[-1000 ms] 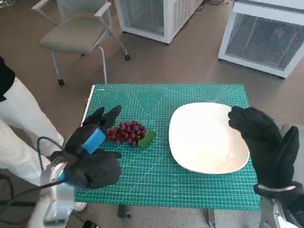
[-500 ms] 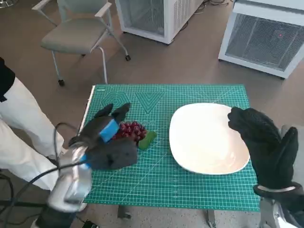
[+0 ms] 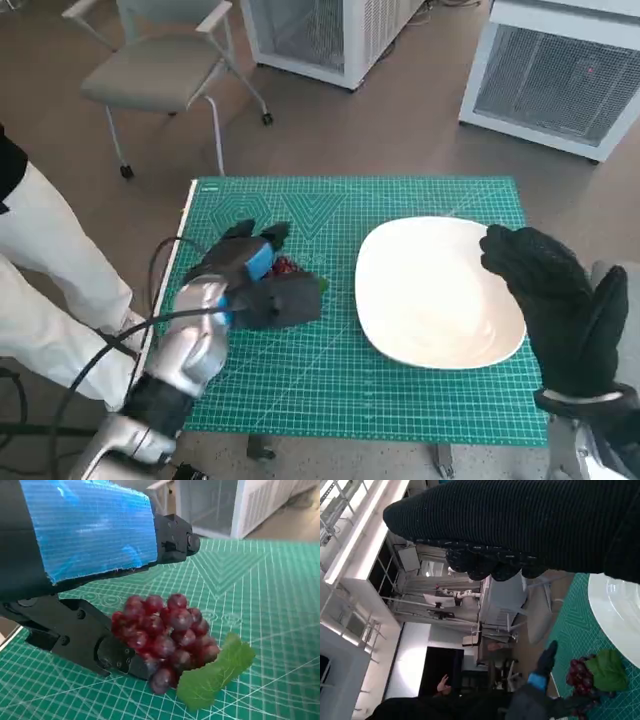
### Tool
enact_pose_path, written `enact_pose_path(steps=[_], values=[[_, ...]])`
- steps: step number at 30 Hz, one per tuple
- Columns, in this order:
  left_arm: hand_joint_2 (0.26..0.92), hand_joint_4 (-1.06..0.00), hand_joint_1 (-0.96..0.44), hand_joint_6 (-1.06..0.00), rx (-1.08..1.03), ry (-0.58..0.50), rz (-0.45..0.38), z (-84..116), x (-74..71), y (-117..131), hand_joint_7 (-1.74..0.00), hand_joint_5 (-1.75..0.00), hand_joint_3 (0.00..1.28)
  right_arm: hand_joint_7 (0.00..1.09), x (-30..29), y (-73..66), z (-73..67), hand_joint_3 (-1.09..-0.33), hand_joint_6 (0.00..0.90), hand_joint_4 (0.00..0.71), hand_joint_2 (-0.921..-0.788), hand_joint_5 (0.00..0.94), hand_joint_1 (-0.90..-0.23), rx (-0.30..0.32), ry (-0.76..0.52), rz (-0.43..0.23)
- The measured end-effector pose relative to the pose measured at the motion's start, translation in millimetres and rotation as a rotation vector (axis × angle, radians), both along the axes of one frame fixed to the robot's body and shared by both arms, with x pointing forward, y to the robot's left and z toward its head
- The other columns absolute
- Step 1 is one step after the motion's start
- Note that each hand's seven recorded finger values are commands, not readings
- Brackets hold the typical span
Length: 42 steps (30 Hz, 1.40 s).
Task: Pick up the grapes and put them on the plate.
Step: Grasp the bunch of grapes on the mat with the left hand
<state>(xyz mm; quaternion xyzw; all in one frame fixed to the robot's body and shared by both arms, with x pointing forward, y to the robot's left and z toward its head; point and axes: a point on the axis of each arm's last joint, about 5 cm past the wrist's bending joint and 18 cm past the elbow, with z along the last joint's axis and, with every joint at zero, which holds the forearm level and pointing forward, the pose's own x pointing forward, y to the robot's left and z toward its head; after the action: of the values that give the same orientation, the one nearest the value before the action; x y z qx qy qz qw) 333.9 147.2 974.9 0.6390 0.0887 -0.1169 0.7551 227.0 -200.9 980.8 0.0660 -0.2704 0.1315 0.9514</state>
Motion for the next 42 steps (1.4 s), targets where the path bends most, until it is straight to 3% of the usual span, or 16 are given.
enact_pose_path(steps=[25,42], values=[[0.793,-0.06,0.04,-0.25,0.047,0.112,0.002,-14.6,12.4,-2.9,-0.01,0.0,0.03,1.03,-0.2,-1.5,0.3,-0.606,0.229,0.429,-0.921,0.879,-0.331,-0.005,0.001,-0.005],[0.792,-0.09,-0.03,-0.27,0.072,0.165,0.041,-21.2,16.5,-4.4,-0.01,-0.01,0.01,1.03,0.0,-1.3,0.1,-0.606,0.229,0.429,-0.921,0.88,-0.332,-0.008,0.002,-0.006]])
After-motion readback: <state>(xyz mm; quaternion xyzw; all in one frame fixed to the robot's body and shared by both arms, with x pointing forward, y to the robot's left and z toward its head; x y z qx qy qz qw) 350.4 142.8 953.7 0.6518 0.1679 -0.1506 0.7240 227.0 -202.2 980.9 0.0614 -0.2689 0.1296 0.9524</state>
